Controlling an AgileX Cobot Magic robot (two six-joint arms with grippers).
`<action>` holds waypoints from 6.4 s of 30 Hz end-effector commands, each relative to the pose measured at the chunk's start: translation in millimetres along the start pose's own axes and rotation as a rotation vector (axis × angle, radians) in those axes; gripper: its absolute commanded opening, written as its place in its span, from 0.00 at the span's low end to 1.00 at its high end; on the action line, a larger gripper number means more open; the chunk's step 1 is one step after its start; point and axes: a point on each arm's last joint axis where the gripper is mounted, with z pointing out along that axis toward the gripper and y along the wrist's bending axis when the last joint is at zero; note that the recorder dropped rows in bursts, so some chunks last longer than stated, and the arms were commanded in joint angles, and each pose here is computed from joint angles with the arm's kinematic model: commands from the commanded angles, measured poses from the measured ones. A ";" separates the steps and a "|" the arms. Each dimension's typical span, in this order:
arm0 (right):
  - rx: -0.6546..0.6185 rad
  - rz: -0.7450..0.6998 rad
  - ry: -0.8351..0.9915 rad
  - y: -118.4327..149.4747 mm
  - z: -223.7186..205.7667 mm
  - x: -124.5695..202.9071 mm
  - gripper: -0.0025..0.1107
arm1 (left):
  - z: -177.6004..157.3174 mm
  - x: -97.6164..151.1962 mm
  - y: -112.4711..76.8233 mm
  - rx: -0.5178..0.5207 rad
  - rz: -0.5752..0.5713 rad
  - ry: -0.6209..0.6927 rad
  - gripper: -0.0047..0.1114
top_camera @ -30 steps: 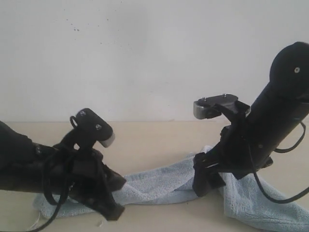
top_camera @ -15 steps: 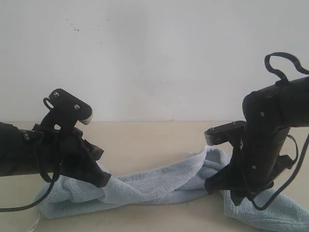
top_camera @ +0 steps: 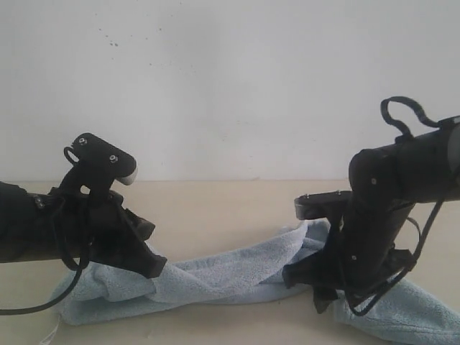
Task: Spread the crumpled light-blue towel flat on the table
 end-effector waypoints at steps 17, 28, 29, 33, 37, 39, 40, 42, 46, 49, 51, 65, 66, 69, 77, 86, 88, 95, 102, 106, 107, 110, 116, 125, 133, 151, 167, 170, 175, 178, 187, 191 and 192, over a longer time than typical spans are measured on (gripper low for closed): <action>0.219 -0.083 0.055 -16.4 16.0 1.8 0.02 | 1.0 -0.8 1.7 -0.013 -0.022 -0.004 0.08; 0.222 -0.128 0.115 -17.0 15.1 6.3 0.51 | 1.0 -0.8 1.7 -0.013 -0.022 -0.004 0.08; 0.206 -0.117 0.104 -15.5 15.6 5.6 0.53 | 1.0 -0.8 1.7 -0.013 -0.022 -0.004 0.08; 0.127 -0.051 0.052 -7.7 15.6 0.1 0.53 | 3.3 0.9 1.3 -0.012 -0.022 0.004 0.08; 0.054 0.021 -0.035 -0.9 16.3 -8.3 0.53 | 6.8 3.6 0.8 -0.009 -0.022 0.018 0.08; 0.066 0.102 -0.043 -2.0 20.6 -9.2 0.53 | 8.9 5.1 0.5 -0.008 -0.021 0.026 0.08; 0.084 0.135 -0.027 -3.6 23.4 -7.8 0.53 | 10.2 6.1 0.3 -0.007 -0.021 0.031 0.08; 0.151 0.180 0.016 -9.2 28.5 -3.5 0.52 | 12.6 8.1 -0.3 -0.004 -0.021 0.041 0.08; 0.247 0.164 0.027 -17.6 27.4 -2.0 0.33 | 14.7 9.8 -0.6 -0.002 -0.019 0.049 0.08; 0.261 0.137 -0.004 -19.2 21.3 -4.6 0.11 | 16.0 10.1 0.8 -0.019 -0.018 0.046 0.08; 0.255 0.129 -0.040 -19.0 14.3 -7.3 0.02 | 16.0 9.7 1.8 -0.030 -0.018 0.041 0.08; 0.624 -0.138 -0.298 -49.1 -82.2 -27.4 0.02 | 16.0 9.2 3.0 -0.043 -0.018 0.035 0.08; 0.725 -0.187 -0.303 -55.4 -90.7 -28.3 0.02 | 16.0 9.1 3.2 -0.046 -0.018 0.034 0.08; 0.882 -0.256 -0.307 -69.0 -100.2 -32.3 0.02 | 16.0 9.0 3.2 -0.044 0.016 0.034 0.08; 0.746 -0.158 -0.449 -115.3 -96.5 -45.0 0.02 | 15.9 7.9 5.5 -0.069 0.179 0.028 0.15; 0.652 -0.001 -0.508 -172.7 -76.2 -47.2 0.02 | 23.4 6.2 31.7 -0.364 0.176 -0.042 0.55; 0.656 -0.003 -0.481 -175.7 -68.5 -46.7 0.02 | 27.5 9.0 38.4 -0.431 0.112 -0.061 0.57; 0.570 -0.009 -0.525 -169.9 -59.1 -52.5 0.02 | 33.0 9.9 40.5 -0.485 0.203 -0.075 0.57; 0.553 -0.019 -0.541 -168.3 -59.0 -54.1 0.02 | 40.5 2.0 43.9 -0.320 -0.097 -0.036 0.48; 0.542 -0.012 -0.546 -167.5 -58.7 -54.4 0.02 | 43.5 -39.4 48.9 0.134 -0.255 0.029 0.19; 0.542 -0.008 -0.544 -167.7 -58.6 -54.1 0.02 | 40.3 -50.6 57.6 0.154 -0.262 0.015 0.16; 0.553 0.002 -0.532 -168.8 -58.5 -52.9 0.02 | 27.1 -70.7 103.2 0.024 -0.279 -0.002 0.28; 0.518 0.083 -0.516 -167.4 -56.3 -50.2 0.02 | 66.9 -23.3 146.0 0.028 -0.454 0.252 0.57; 0.480 0.091 -0.544 -164.6 -55.9 -52.6 0.02 | 114.7 21.9 130.9 0.202 -0.383 0.373 0.57; 0.468 0.105 -0.546 -164.0 -55.5 -52.5 0.02 | 113.6 9.6 132.7 0.231 -0.404 0.290 0.30; 0.544 0.160 -0.473 -174.0 -60.0 -43.2 0.02 | 13.5 -78.3 153.7 0.173 -0.250 -0.015 0.07; 0.508 0.212 -0.697 -159.8 -165.4 -20.5 0.02 | -166.8 -126.1 143.2 -0.046 -0.261 -0.331 0.07; 0.551 0.215 -0.717 -157.6 -194.4 -4.8 0.02 | -188.4 -118.0 132.4 -0.100 -0.232 -0.316 0.07; 0.550 0.170 -0.732 -143.7 -245.0 33.9 0.02 | -221.1 -99.8 111.5 -0.169 -0.205 -0.306 0.07; 0.534 0.161 -0.765 -134.2 -273.5 61.2 0.02 | -239.9 -90.2 96.4 -0.182 -0.192 -0.336 0.07; 0.560 0.086 -0.965 -105.1 -343.8 146.9 0.02 | -303.9 -65.1 46.9 -0.213 -0.130 -0.460 0.07; 0.537 0.023 -1.033 -94.2 -357.3 170.6 0.02 | -308.6 -54.0 39.7 -0.235 -0.108 -0.456 0.07; 0.537 0.006 -1.037 -93.0 -357.7 170.3 0.02 | -302.9 -51.6 42.2 -0.241 -0.119 -0.451 0.07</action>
